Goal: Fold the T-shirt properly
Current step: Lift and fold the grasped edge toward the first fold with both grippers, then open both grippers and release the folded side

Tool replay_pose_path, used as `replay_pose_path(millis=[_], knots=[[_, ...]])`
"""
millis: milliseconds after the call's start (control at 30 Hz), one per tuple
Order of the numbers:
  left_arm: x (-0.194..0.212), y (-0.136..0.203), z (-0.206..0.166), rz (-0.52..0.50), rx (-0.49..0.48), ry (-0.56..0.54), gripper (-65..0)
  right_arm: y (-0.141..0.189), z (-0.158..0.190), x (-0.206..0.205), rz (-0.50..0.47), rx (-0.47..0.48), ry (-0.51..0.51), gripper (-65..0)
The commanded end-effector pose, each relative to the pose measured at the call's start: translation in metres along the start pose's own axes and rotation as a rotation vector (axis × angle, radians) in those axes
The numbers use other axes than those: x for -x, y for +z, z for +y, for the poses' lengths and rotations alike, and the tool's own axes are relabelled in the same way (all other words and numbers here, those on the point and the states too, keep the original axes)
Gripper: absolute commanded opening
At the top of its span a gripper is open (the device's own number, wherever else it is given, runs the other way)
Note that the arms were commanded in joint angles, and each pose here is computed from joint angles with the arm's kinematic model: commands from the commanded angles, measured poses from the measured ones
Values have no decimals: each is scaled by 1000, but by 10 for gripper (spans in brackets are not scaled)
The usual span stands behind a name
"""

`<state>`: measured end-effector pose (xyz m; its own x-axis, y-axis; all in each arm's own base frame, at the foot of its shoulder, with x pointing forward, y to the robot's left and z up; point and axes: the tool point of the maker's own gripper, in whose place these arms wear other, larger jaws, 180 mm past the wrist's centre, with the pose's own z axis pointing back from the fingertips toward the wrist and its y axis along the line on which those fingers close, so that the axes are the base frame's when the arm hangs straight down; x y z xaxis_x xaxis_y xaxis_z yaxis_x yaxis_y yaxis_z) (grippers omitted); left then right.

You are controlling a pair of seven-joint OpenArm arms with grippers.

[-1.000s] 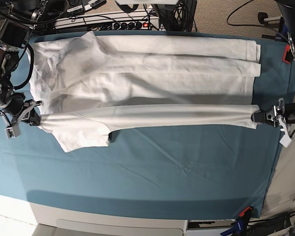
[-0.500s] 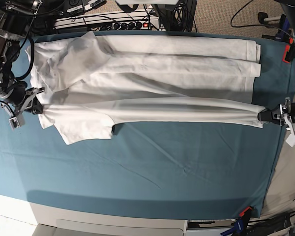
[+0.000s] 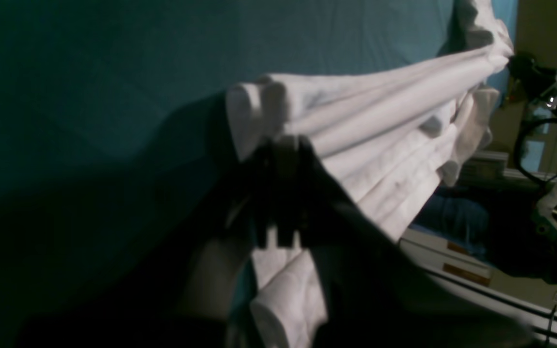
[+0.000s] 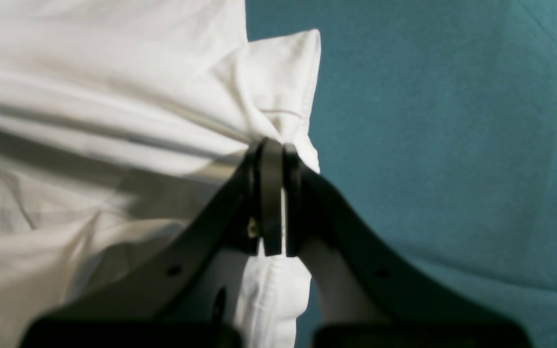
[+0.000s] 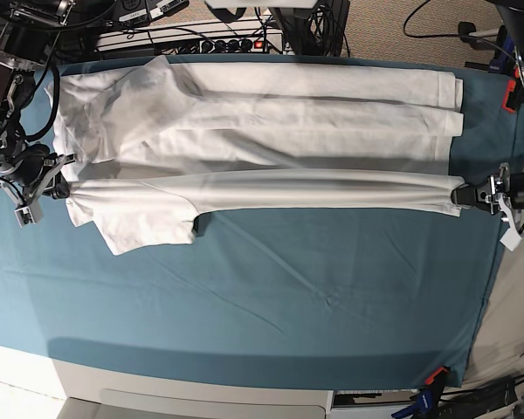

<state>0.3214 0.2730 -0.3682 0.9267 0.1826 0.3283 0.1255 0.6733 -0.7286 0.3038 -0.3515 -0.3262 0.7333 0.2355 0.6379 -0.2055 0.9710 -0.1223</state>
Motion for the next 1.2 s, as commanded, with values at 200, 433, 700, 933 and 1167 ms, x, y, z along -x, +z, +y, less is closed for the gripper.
replay_pose_path(millis=[200, 433, 700, 933, 1167], knots=[[-19, 20, 0, -46, -27, -30, -587, 11, -21, -10, -1, 71, 17, -650], [-20, 22, 1, -47, -32, -30, -443, 11, -21, -9, 2, 70, 16, -529], [-25, 35, 2, -54, -59, -55, -443, 12, -15, -17, -37, 31, -5, -416], [-39, 54, -6, -63, -98, -135, -443, 13, -17, -11, 1, 45, 1, -362], [-42, 59, -8, -65, -108, -157, -445, 71, -56, -65, -192, 292, 66, -362]])
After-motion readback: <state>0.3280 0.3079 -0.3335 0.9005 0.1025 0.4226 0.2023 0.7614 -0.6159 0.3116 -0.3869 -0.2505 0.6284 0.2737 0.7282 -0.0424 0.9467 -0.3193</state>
